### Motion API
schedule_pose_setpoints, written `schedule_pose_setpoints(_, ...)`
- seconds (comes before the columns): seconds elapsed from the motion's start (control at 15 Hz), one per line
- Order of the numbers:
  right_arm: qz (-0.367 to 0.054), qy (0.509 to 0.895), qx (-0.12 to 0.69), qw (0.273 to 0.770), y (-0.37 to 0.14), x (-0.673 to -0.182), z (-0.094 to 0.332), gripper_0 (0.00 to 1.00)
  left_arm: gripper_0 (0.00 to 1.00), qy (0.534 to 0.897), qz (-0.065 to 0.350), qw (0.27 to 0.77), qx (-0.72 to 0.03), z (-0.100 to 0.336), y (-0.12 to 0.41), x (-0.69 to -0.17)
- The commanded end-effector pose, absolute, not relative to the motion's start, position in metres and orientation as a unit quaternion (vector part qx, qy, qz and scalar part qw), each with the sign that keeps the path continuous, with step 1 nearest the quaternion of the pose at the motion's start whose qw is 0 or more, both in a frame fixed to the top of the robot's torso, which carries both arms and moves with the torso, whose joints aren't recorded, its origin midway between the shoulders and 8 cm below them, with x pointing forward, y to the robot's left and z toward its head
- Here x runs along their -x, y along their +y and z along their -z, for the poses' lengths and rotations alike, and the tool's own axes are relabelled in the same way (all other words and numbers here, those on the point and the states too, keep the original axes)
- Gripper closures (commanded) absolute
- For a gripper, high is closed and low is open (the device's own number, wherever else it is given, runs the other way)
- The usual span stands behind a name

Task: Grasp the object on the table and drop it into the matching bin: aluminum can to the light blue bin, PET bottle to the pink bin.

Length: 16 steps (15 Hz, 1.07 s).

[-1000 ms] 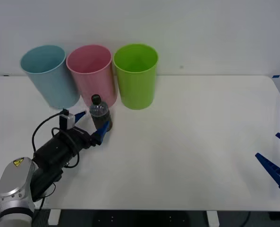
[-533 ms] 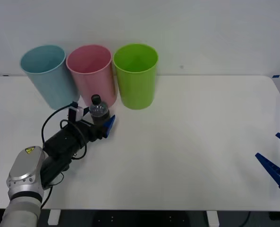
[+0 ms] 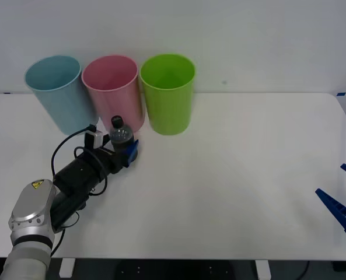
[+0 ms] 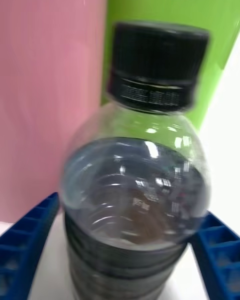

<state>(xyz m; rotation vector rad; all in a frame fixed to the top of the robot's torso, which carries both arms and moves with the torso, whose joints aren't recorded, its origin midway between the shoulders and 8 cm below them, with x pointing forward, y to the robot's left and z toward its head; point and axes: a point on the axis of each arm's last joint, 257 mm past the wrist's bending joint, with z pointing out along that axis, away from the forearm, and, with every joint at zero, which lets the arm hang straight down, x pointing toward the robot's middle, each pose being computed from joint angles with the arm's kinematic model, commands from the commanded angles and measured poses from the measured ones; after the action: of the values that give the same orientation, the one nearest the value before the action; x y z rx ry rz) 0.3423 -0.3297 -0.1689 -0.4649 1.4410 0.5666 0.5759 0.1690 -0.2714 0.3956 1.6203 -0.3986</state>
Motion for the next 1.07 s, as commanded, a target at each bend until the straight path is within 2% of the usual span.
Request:
schedule_pose_setpoints(0.07, -0.253, 0.645, 0.208, 0.691, -0.33, -0.342, 0.169, 0.0, 1.0, 0.715, 0.174, 0.655, -0.173, 0.271, 0.171, -0.577)
schedule_pose_setpoints(0.73, -0.253, 0.645, 0.208, 0.691, -0.33, -0.342, 0.169, 0.0, 1.0, 0.714, 0.176, 0.658, -0.164, 0.27, 0.174, -0.577)
schedule_pose_setpoints(1.07, -0.253, 0.645, 0.208, 0.691, -0.33, -0.342, 0.169, 0.0, 1.0, 0.708, 0.174, 0.666, -0.157, 0.263, 0.209, -0.562)
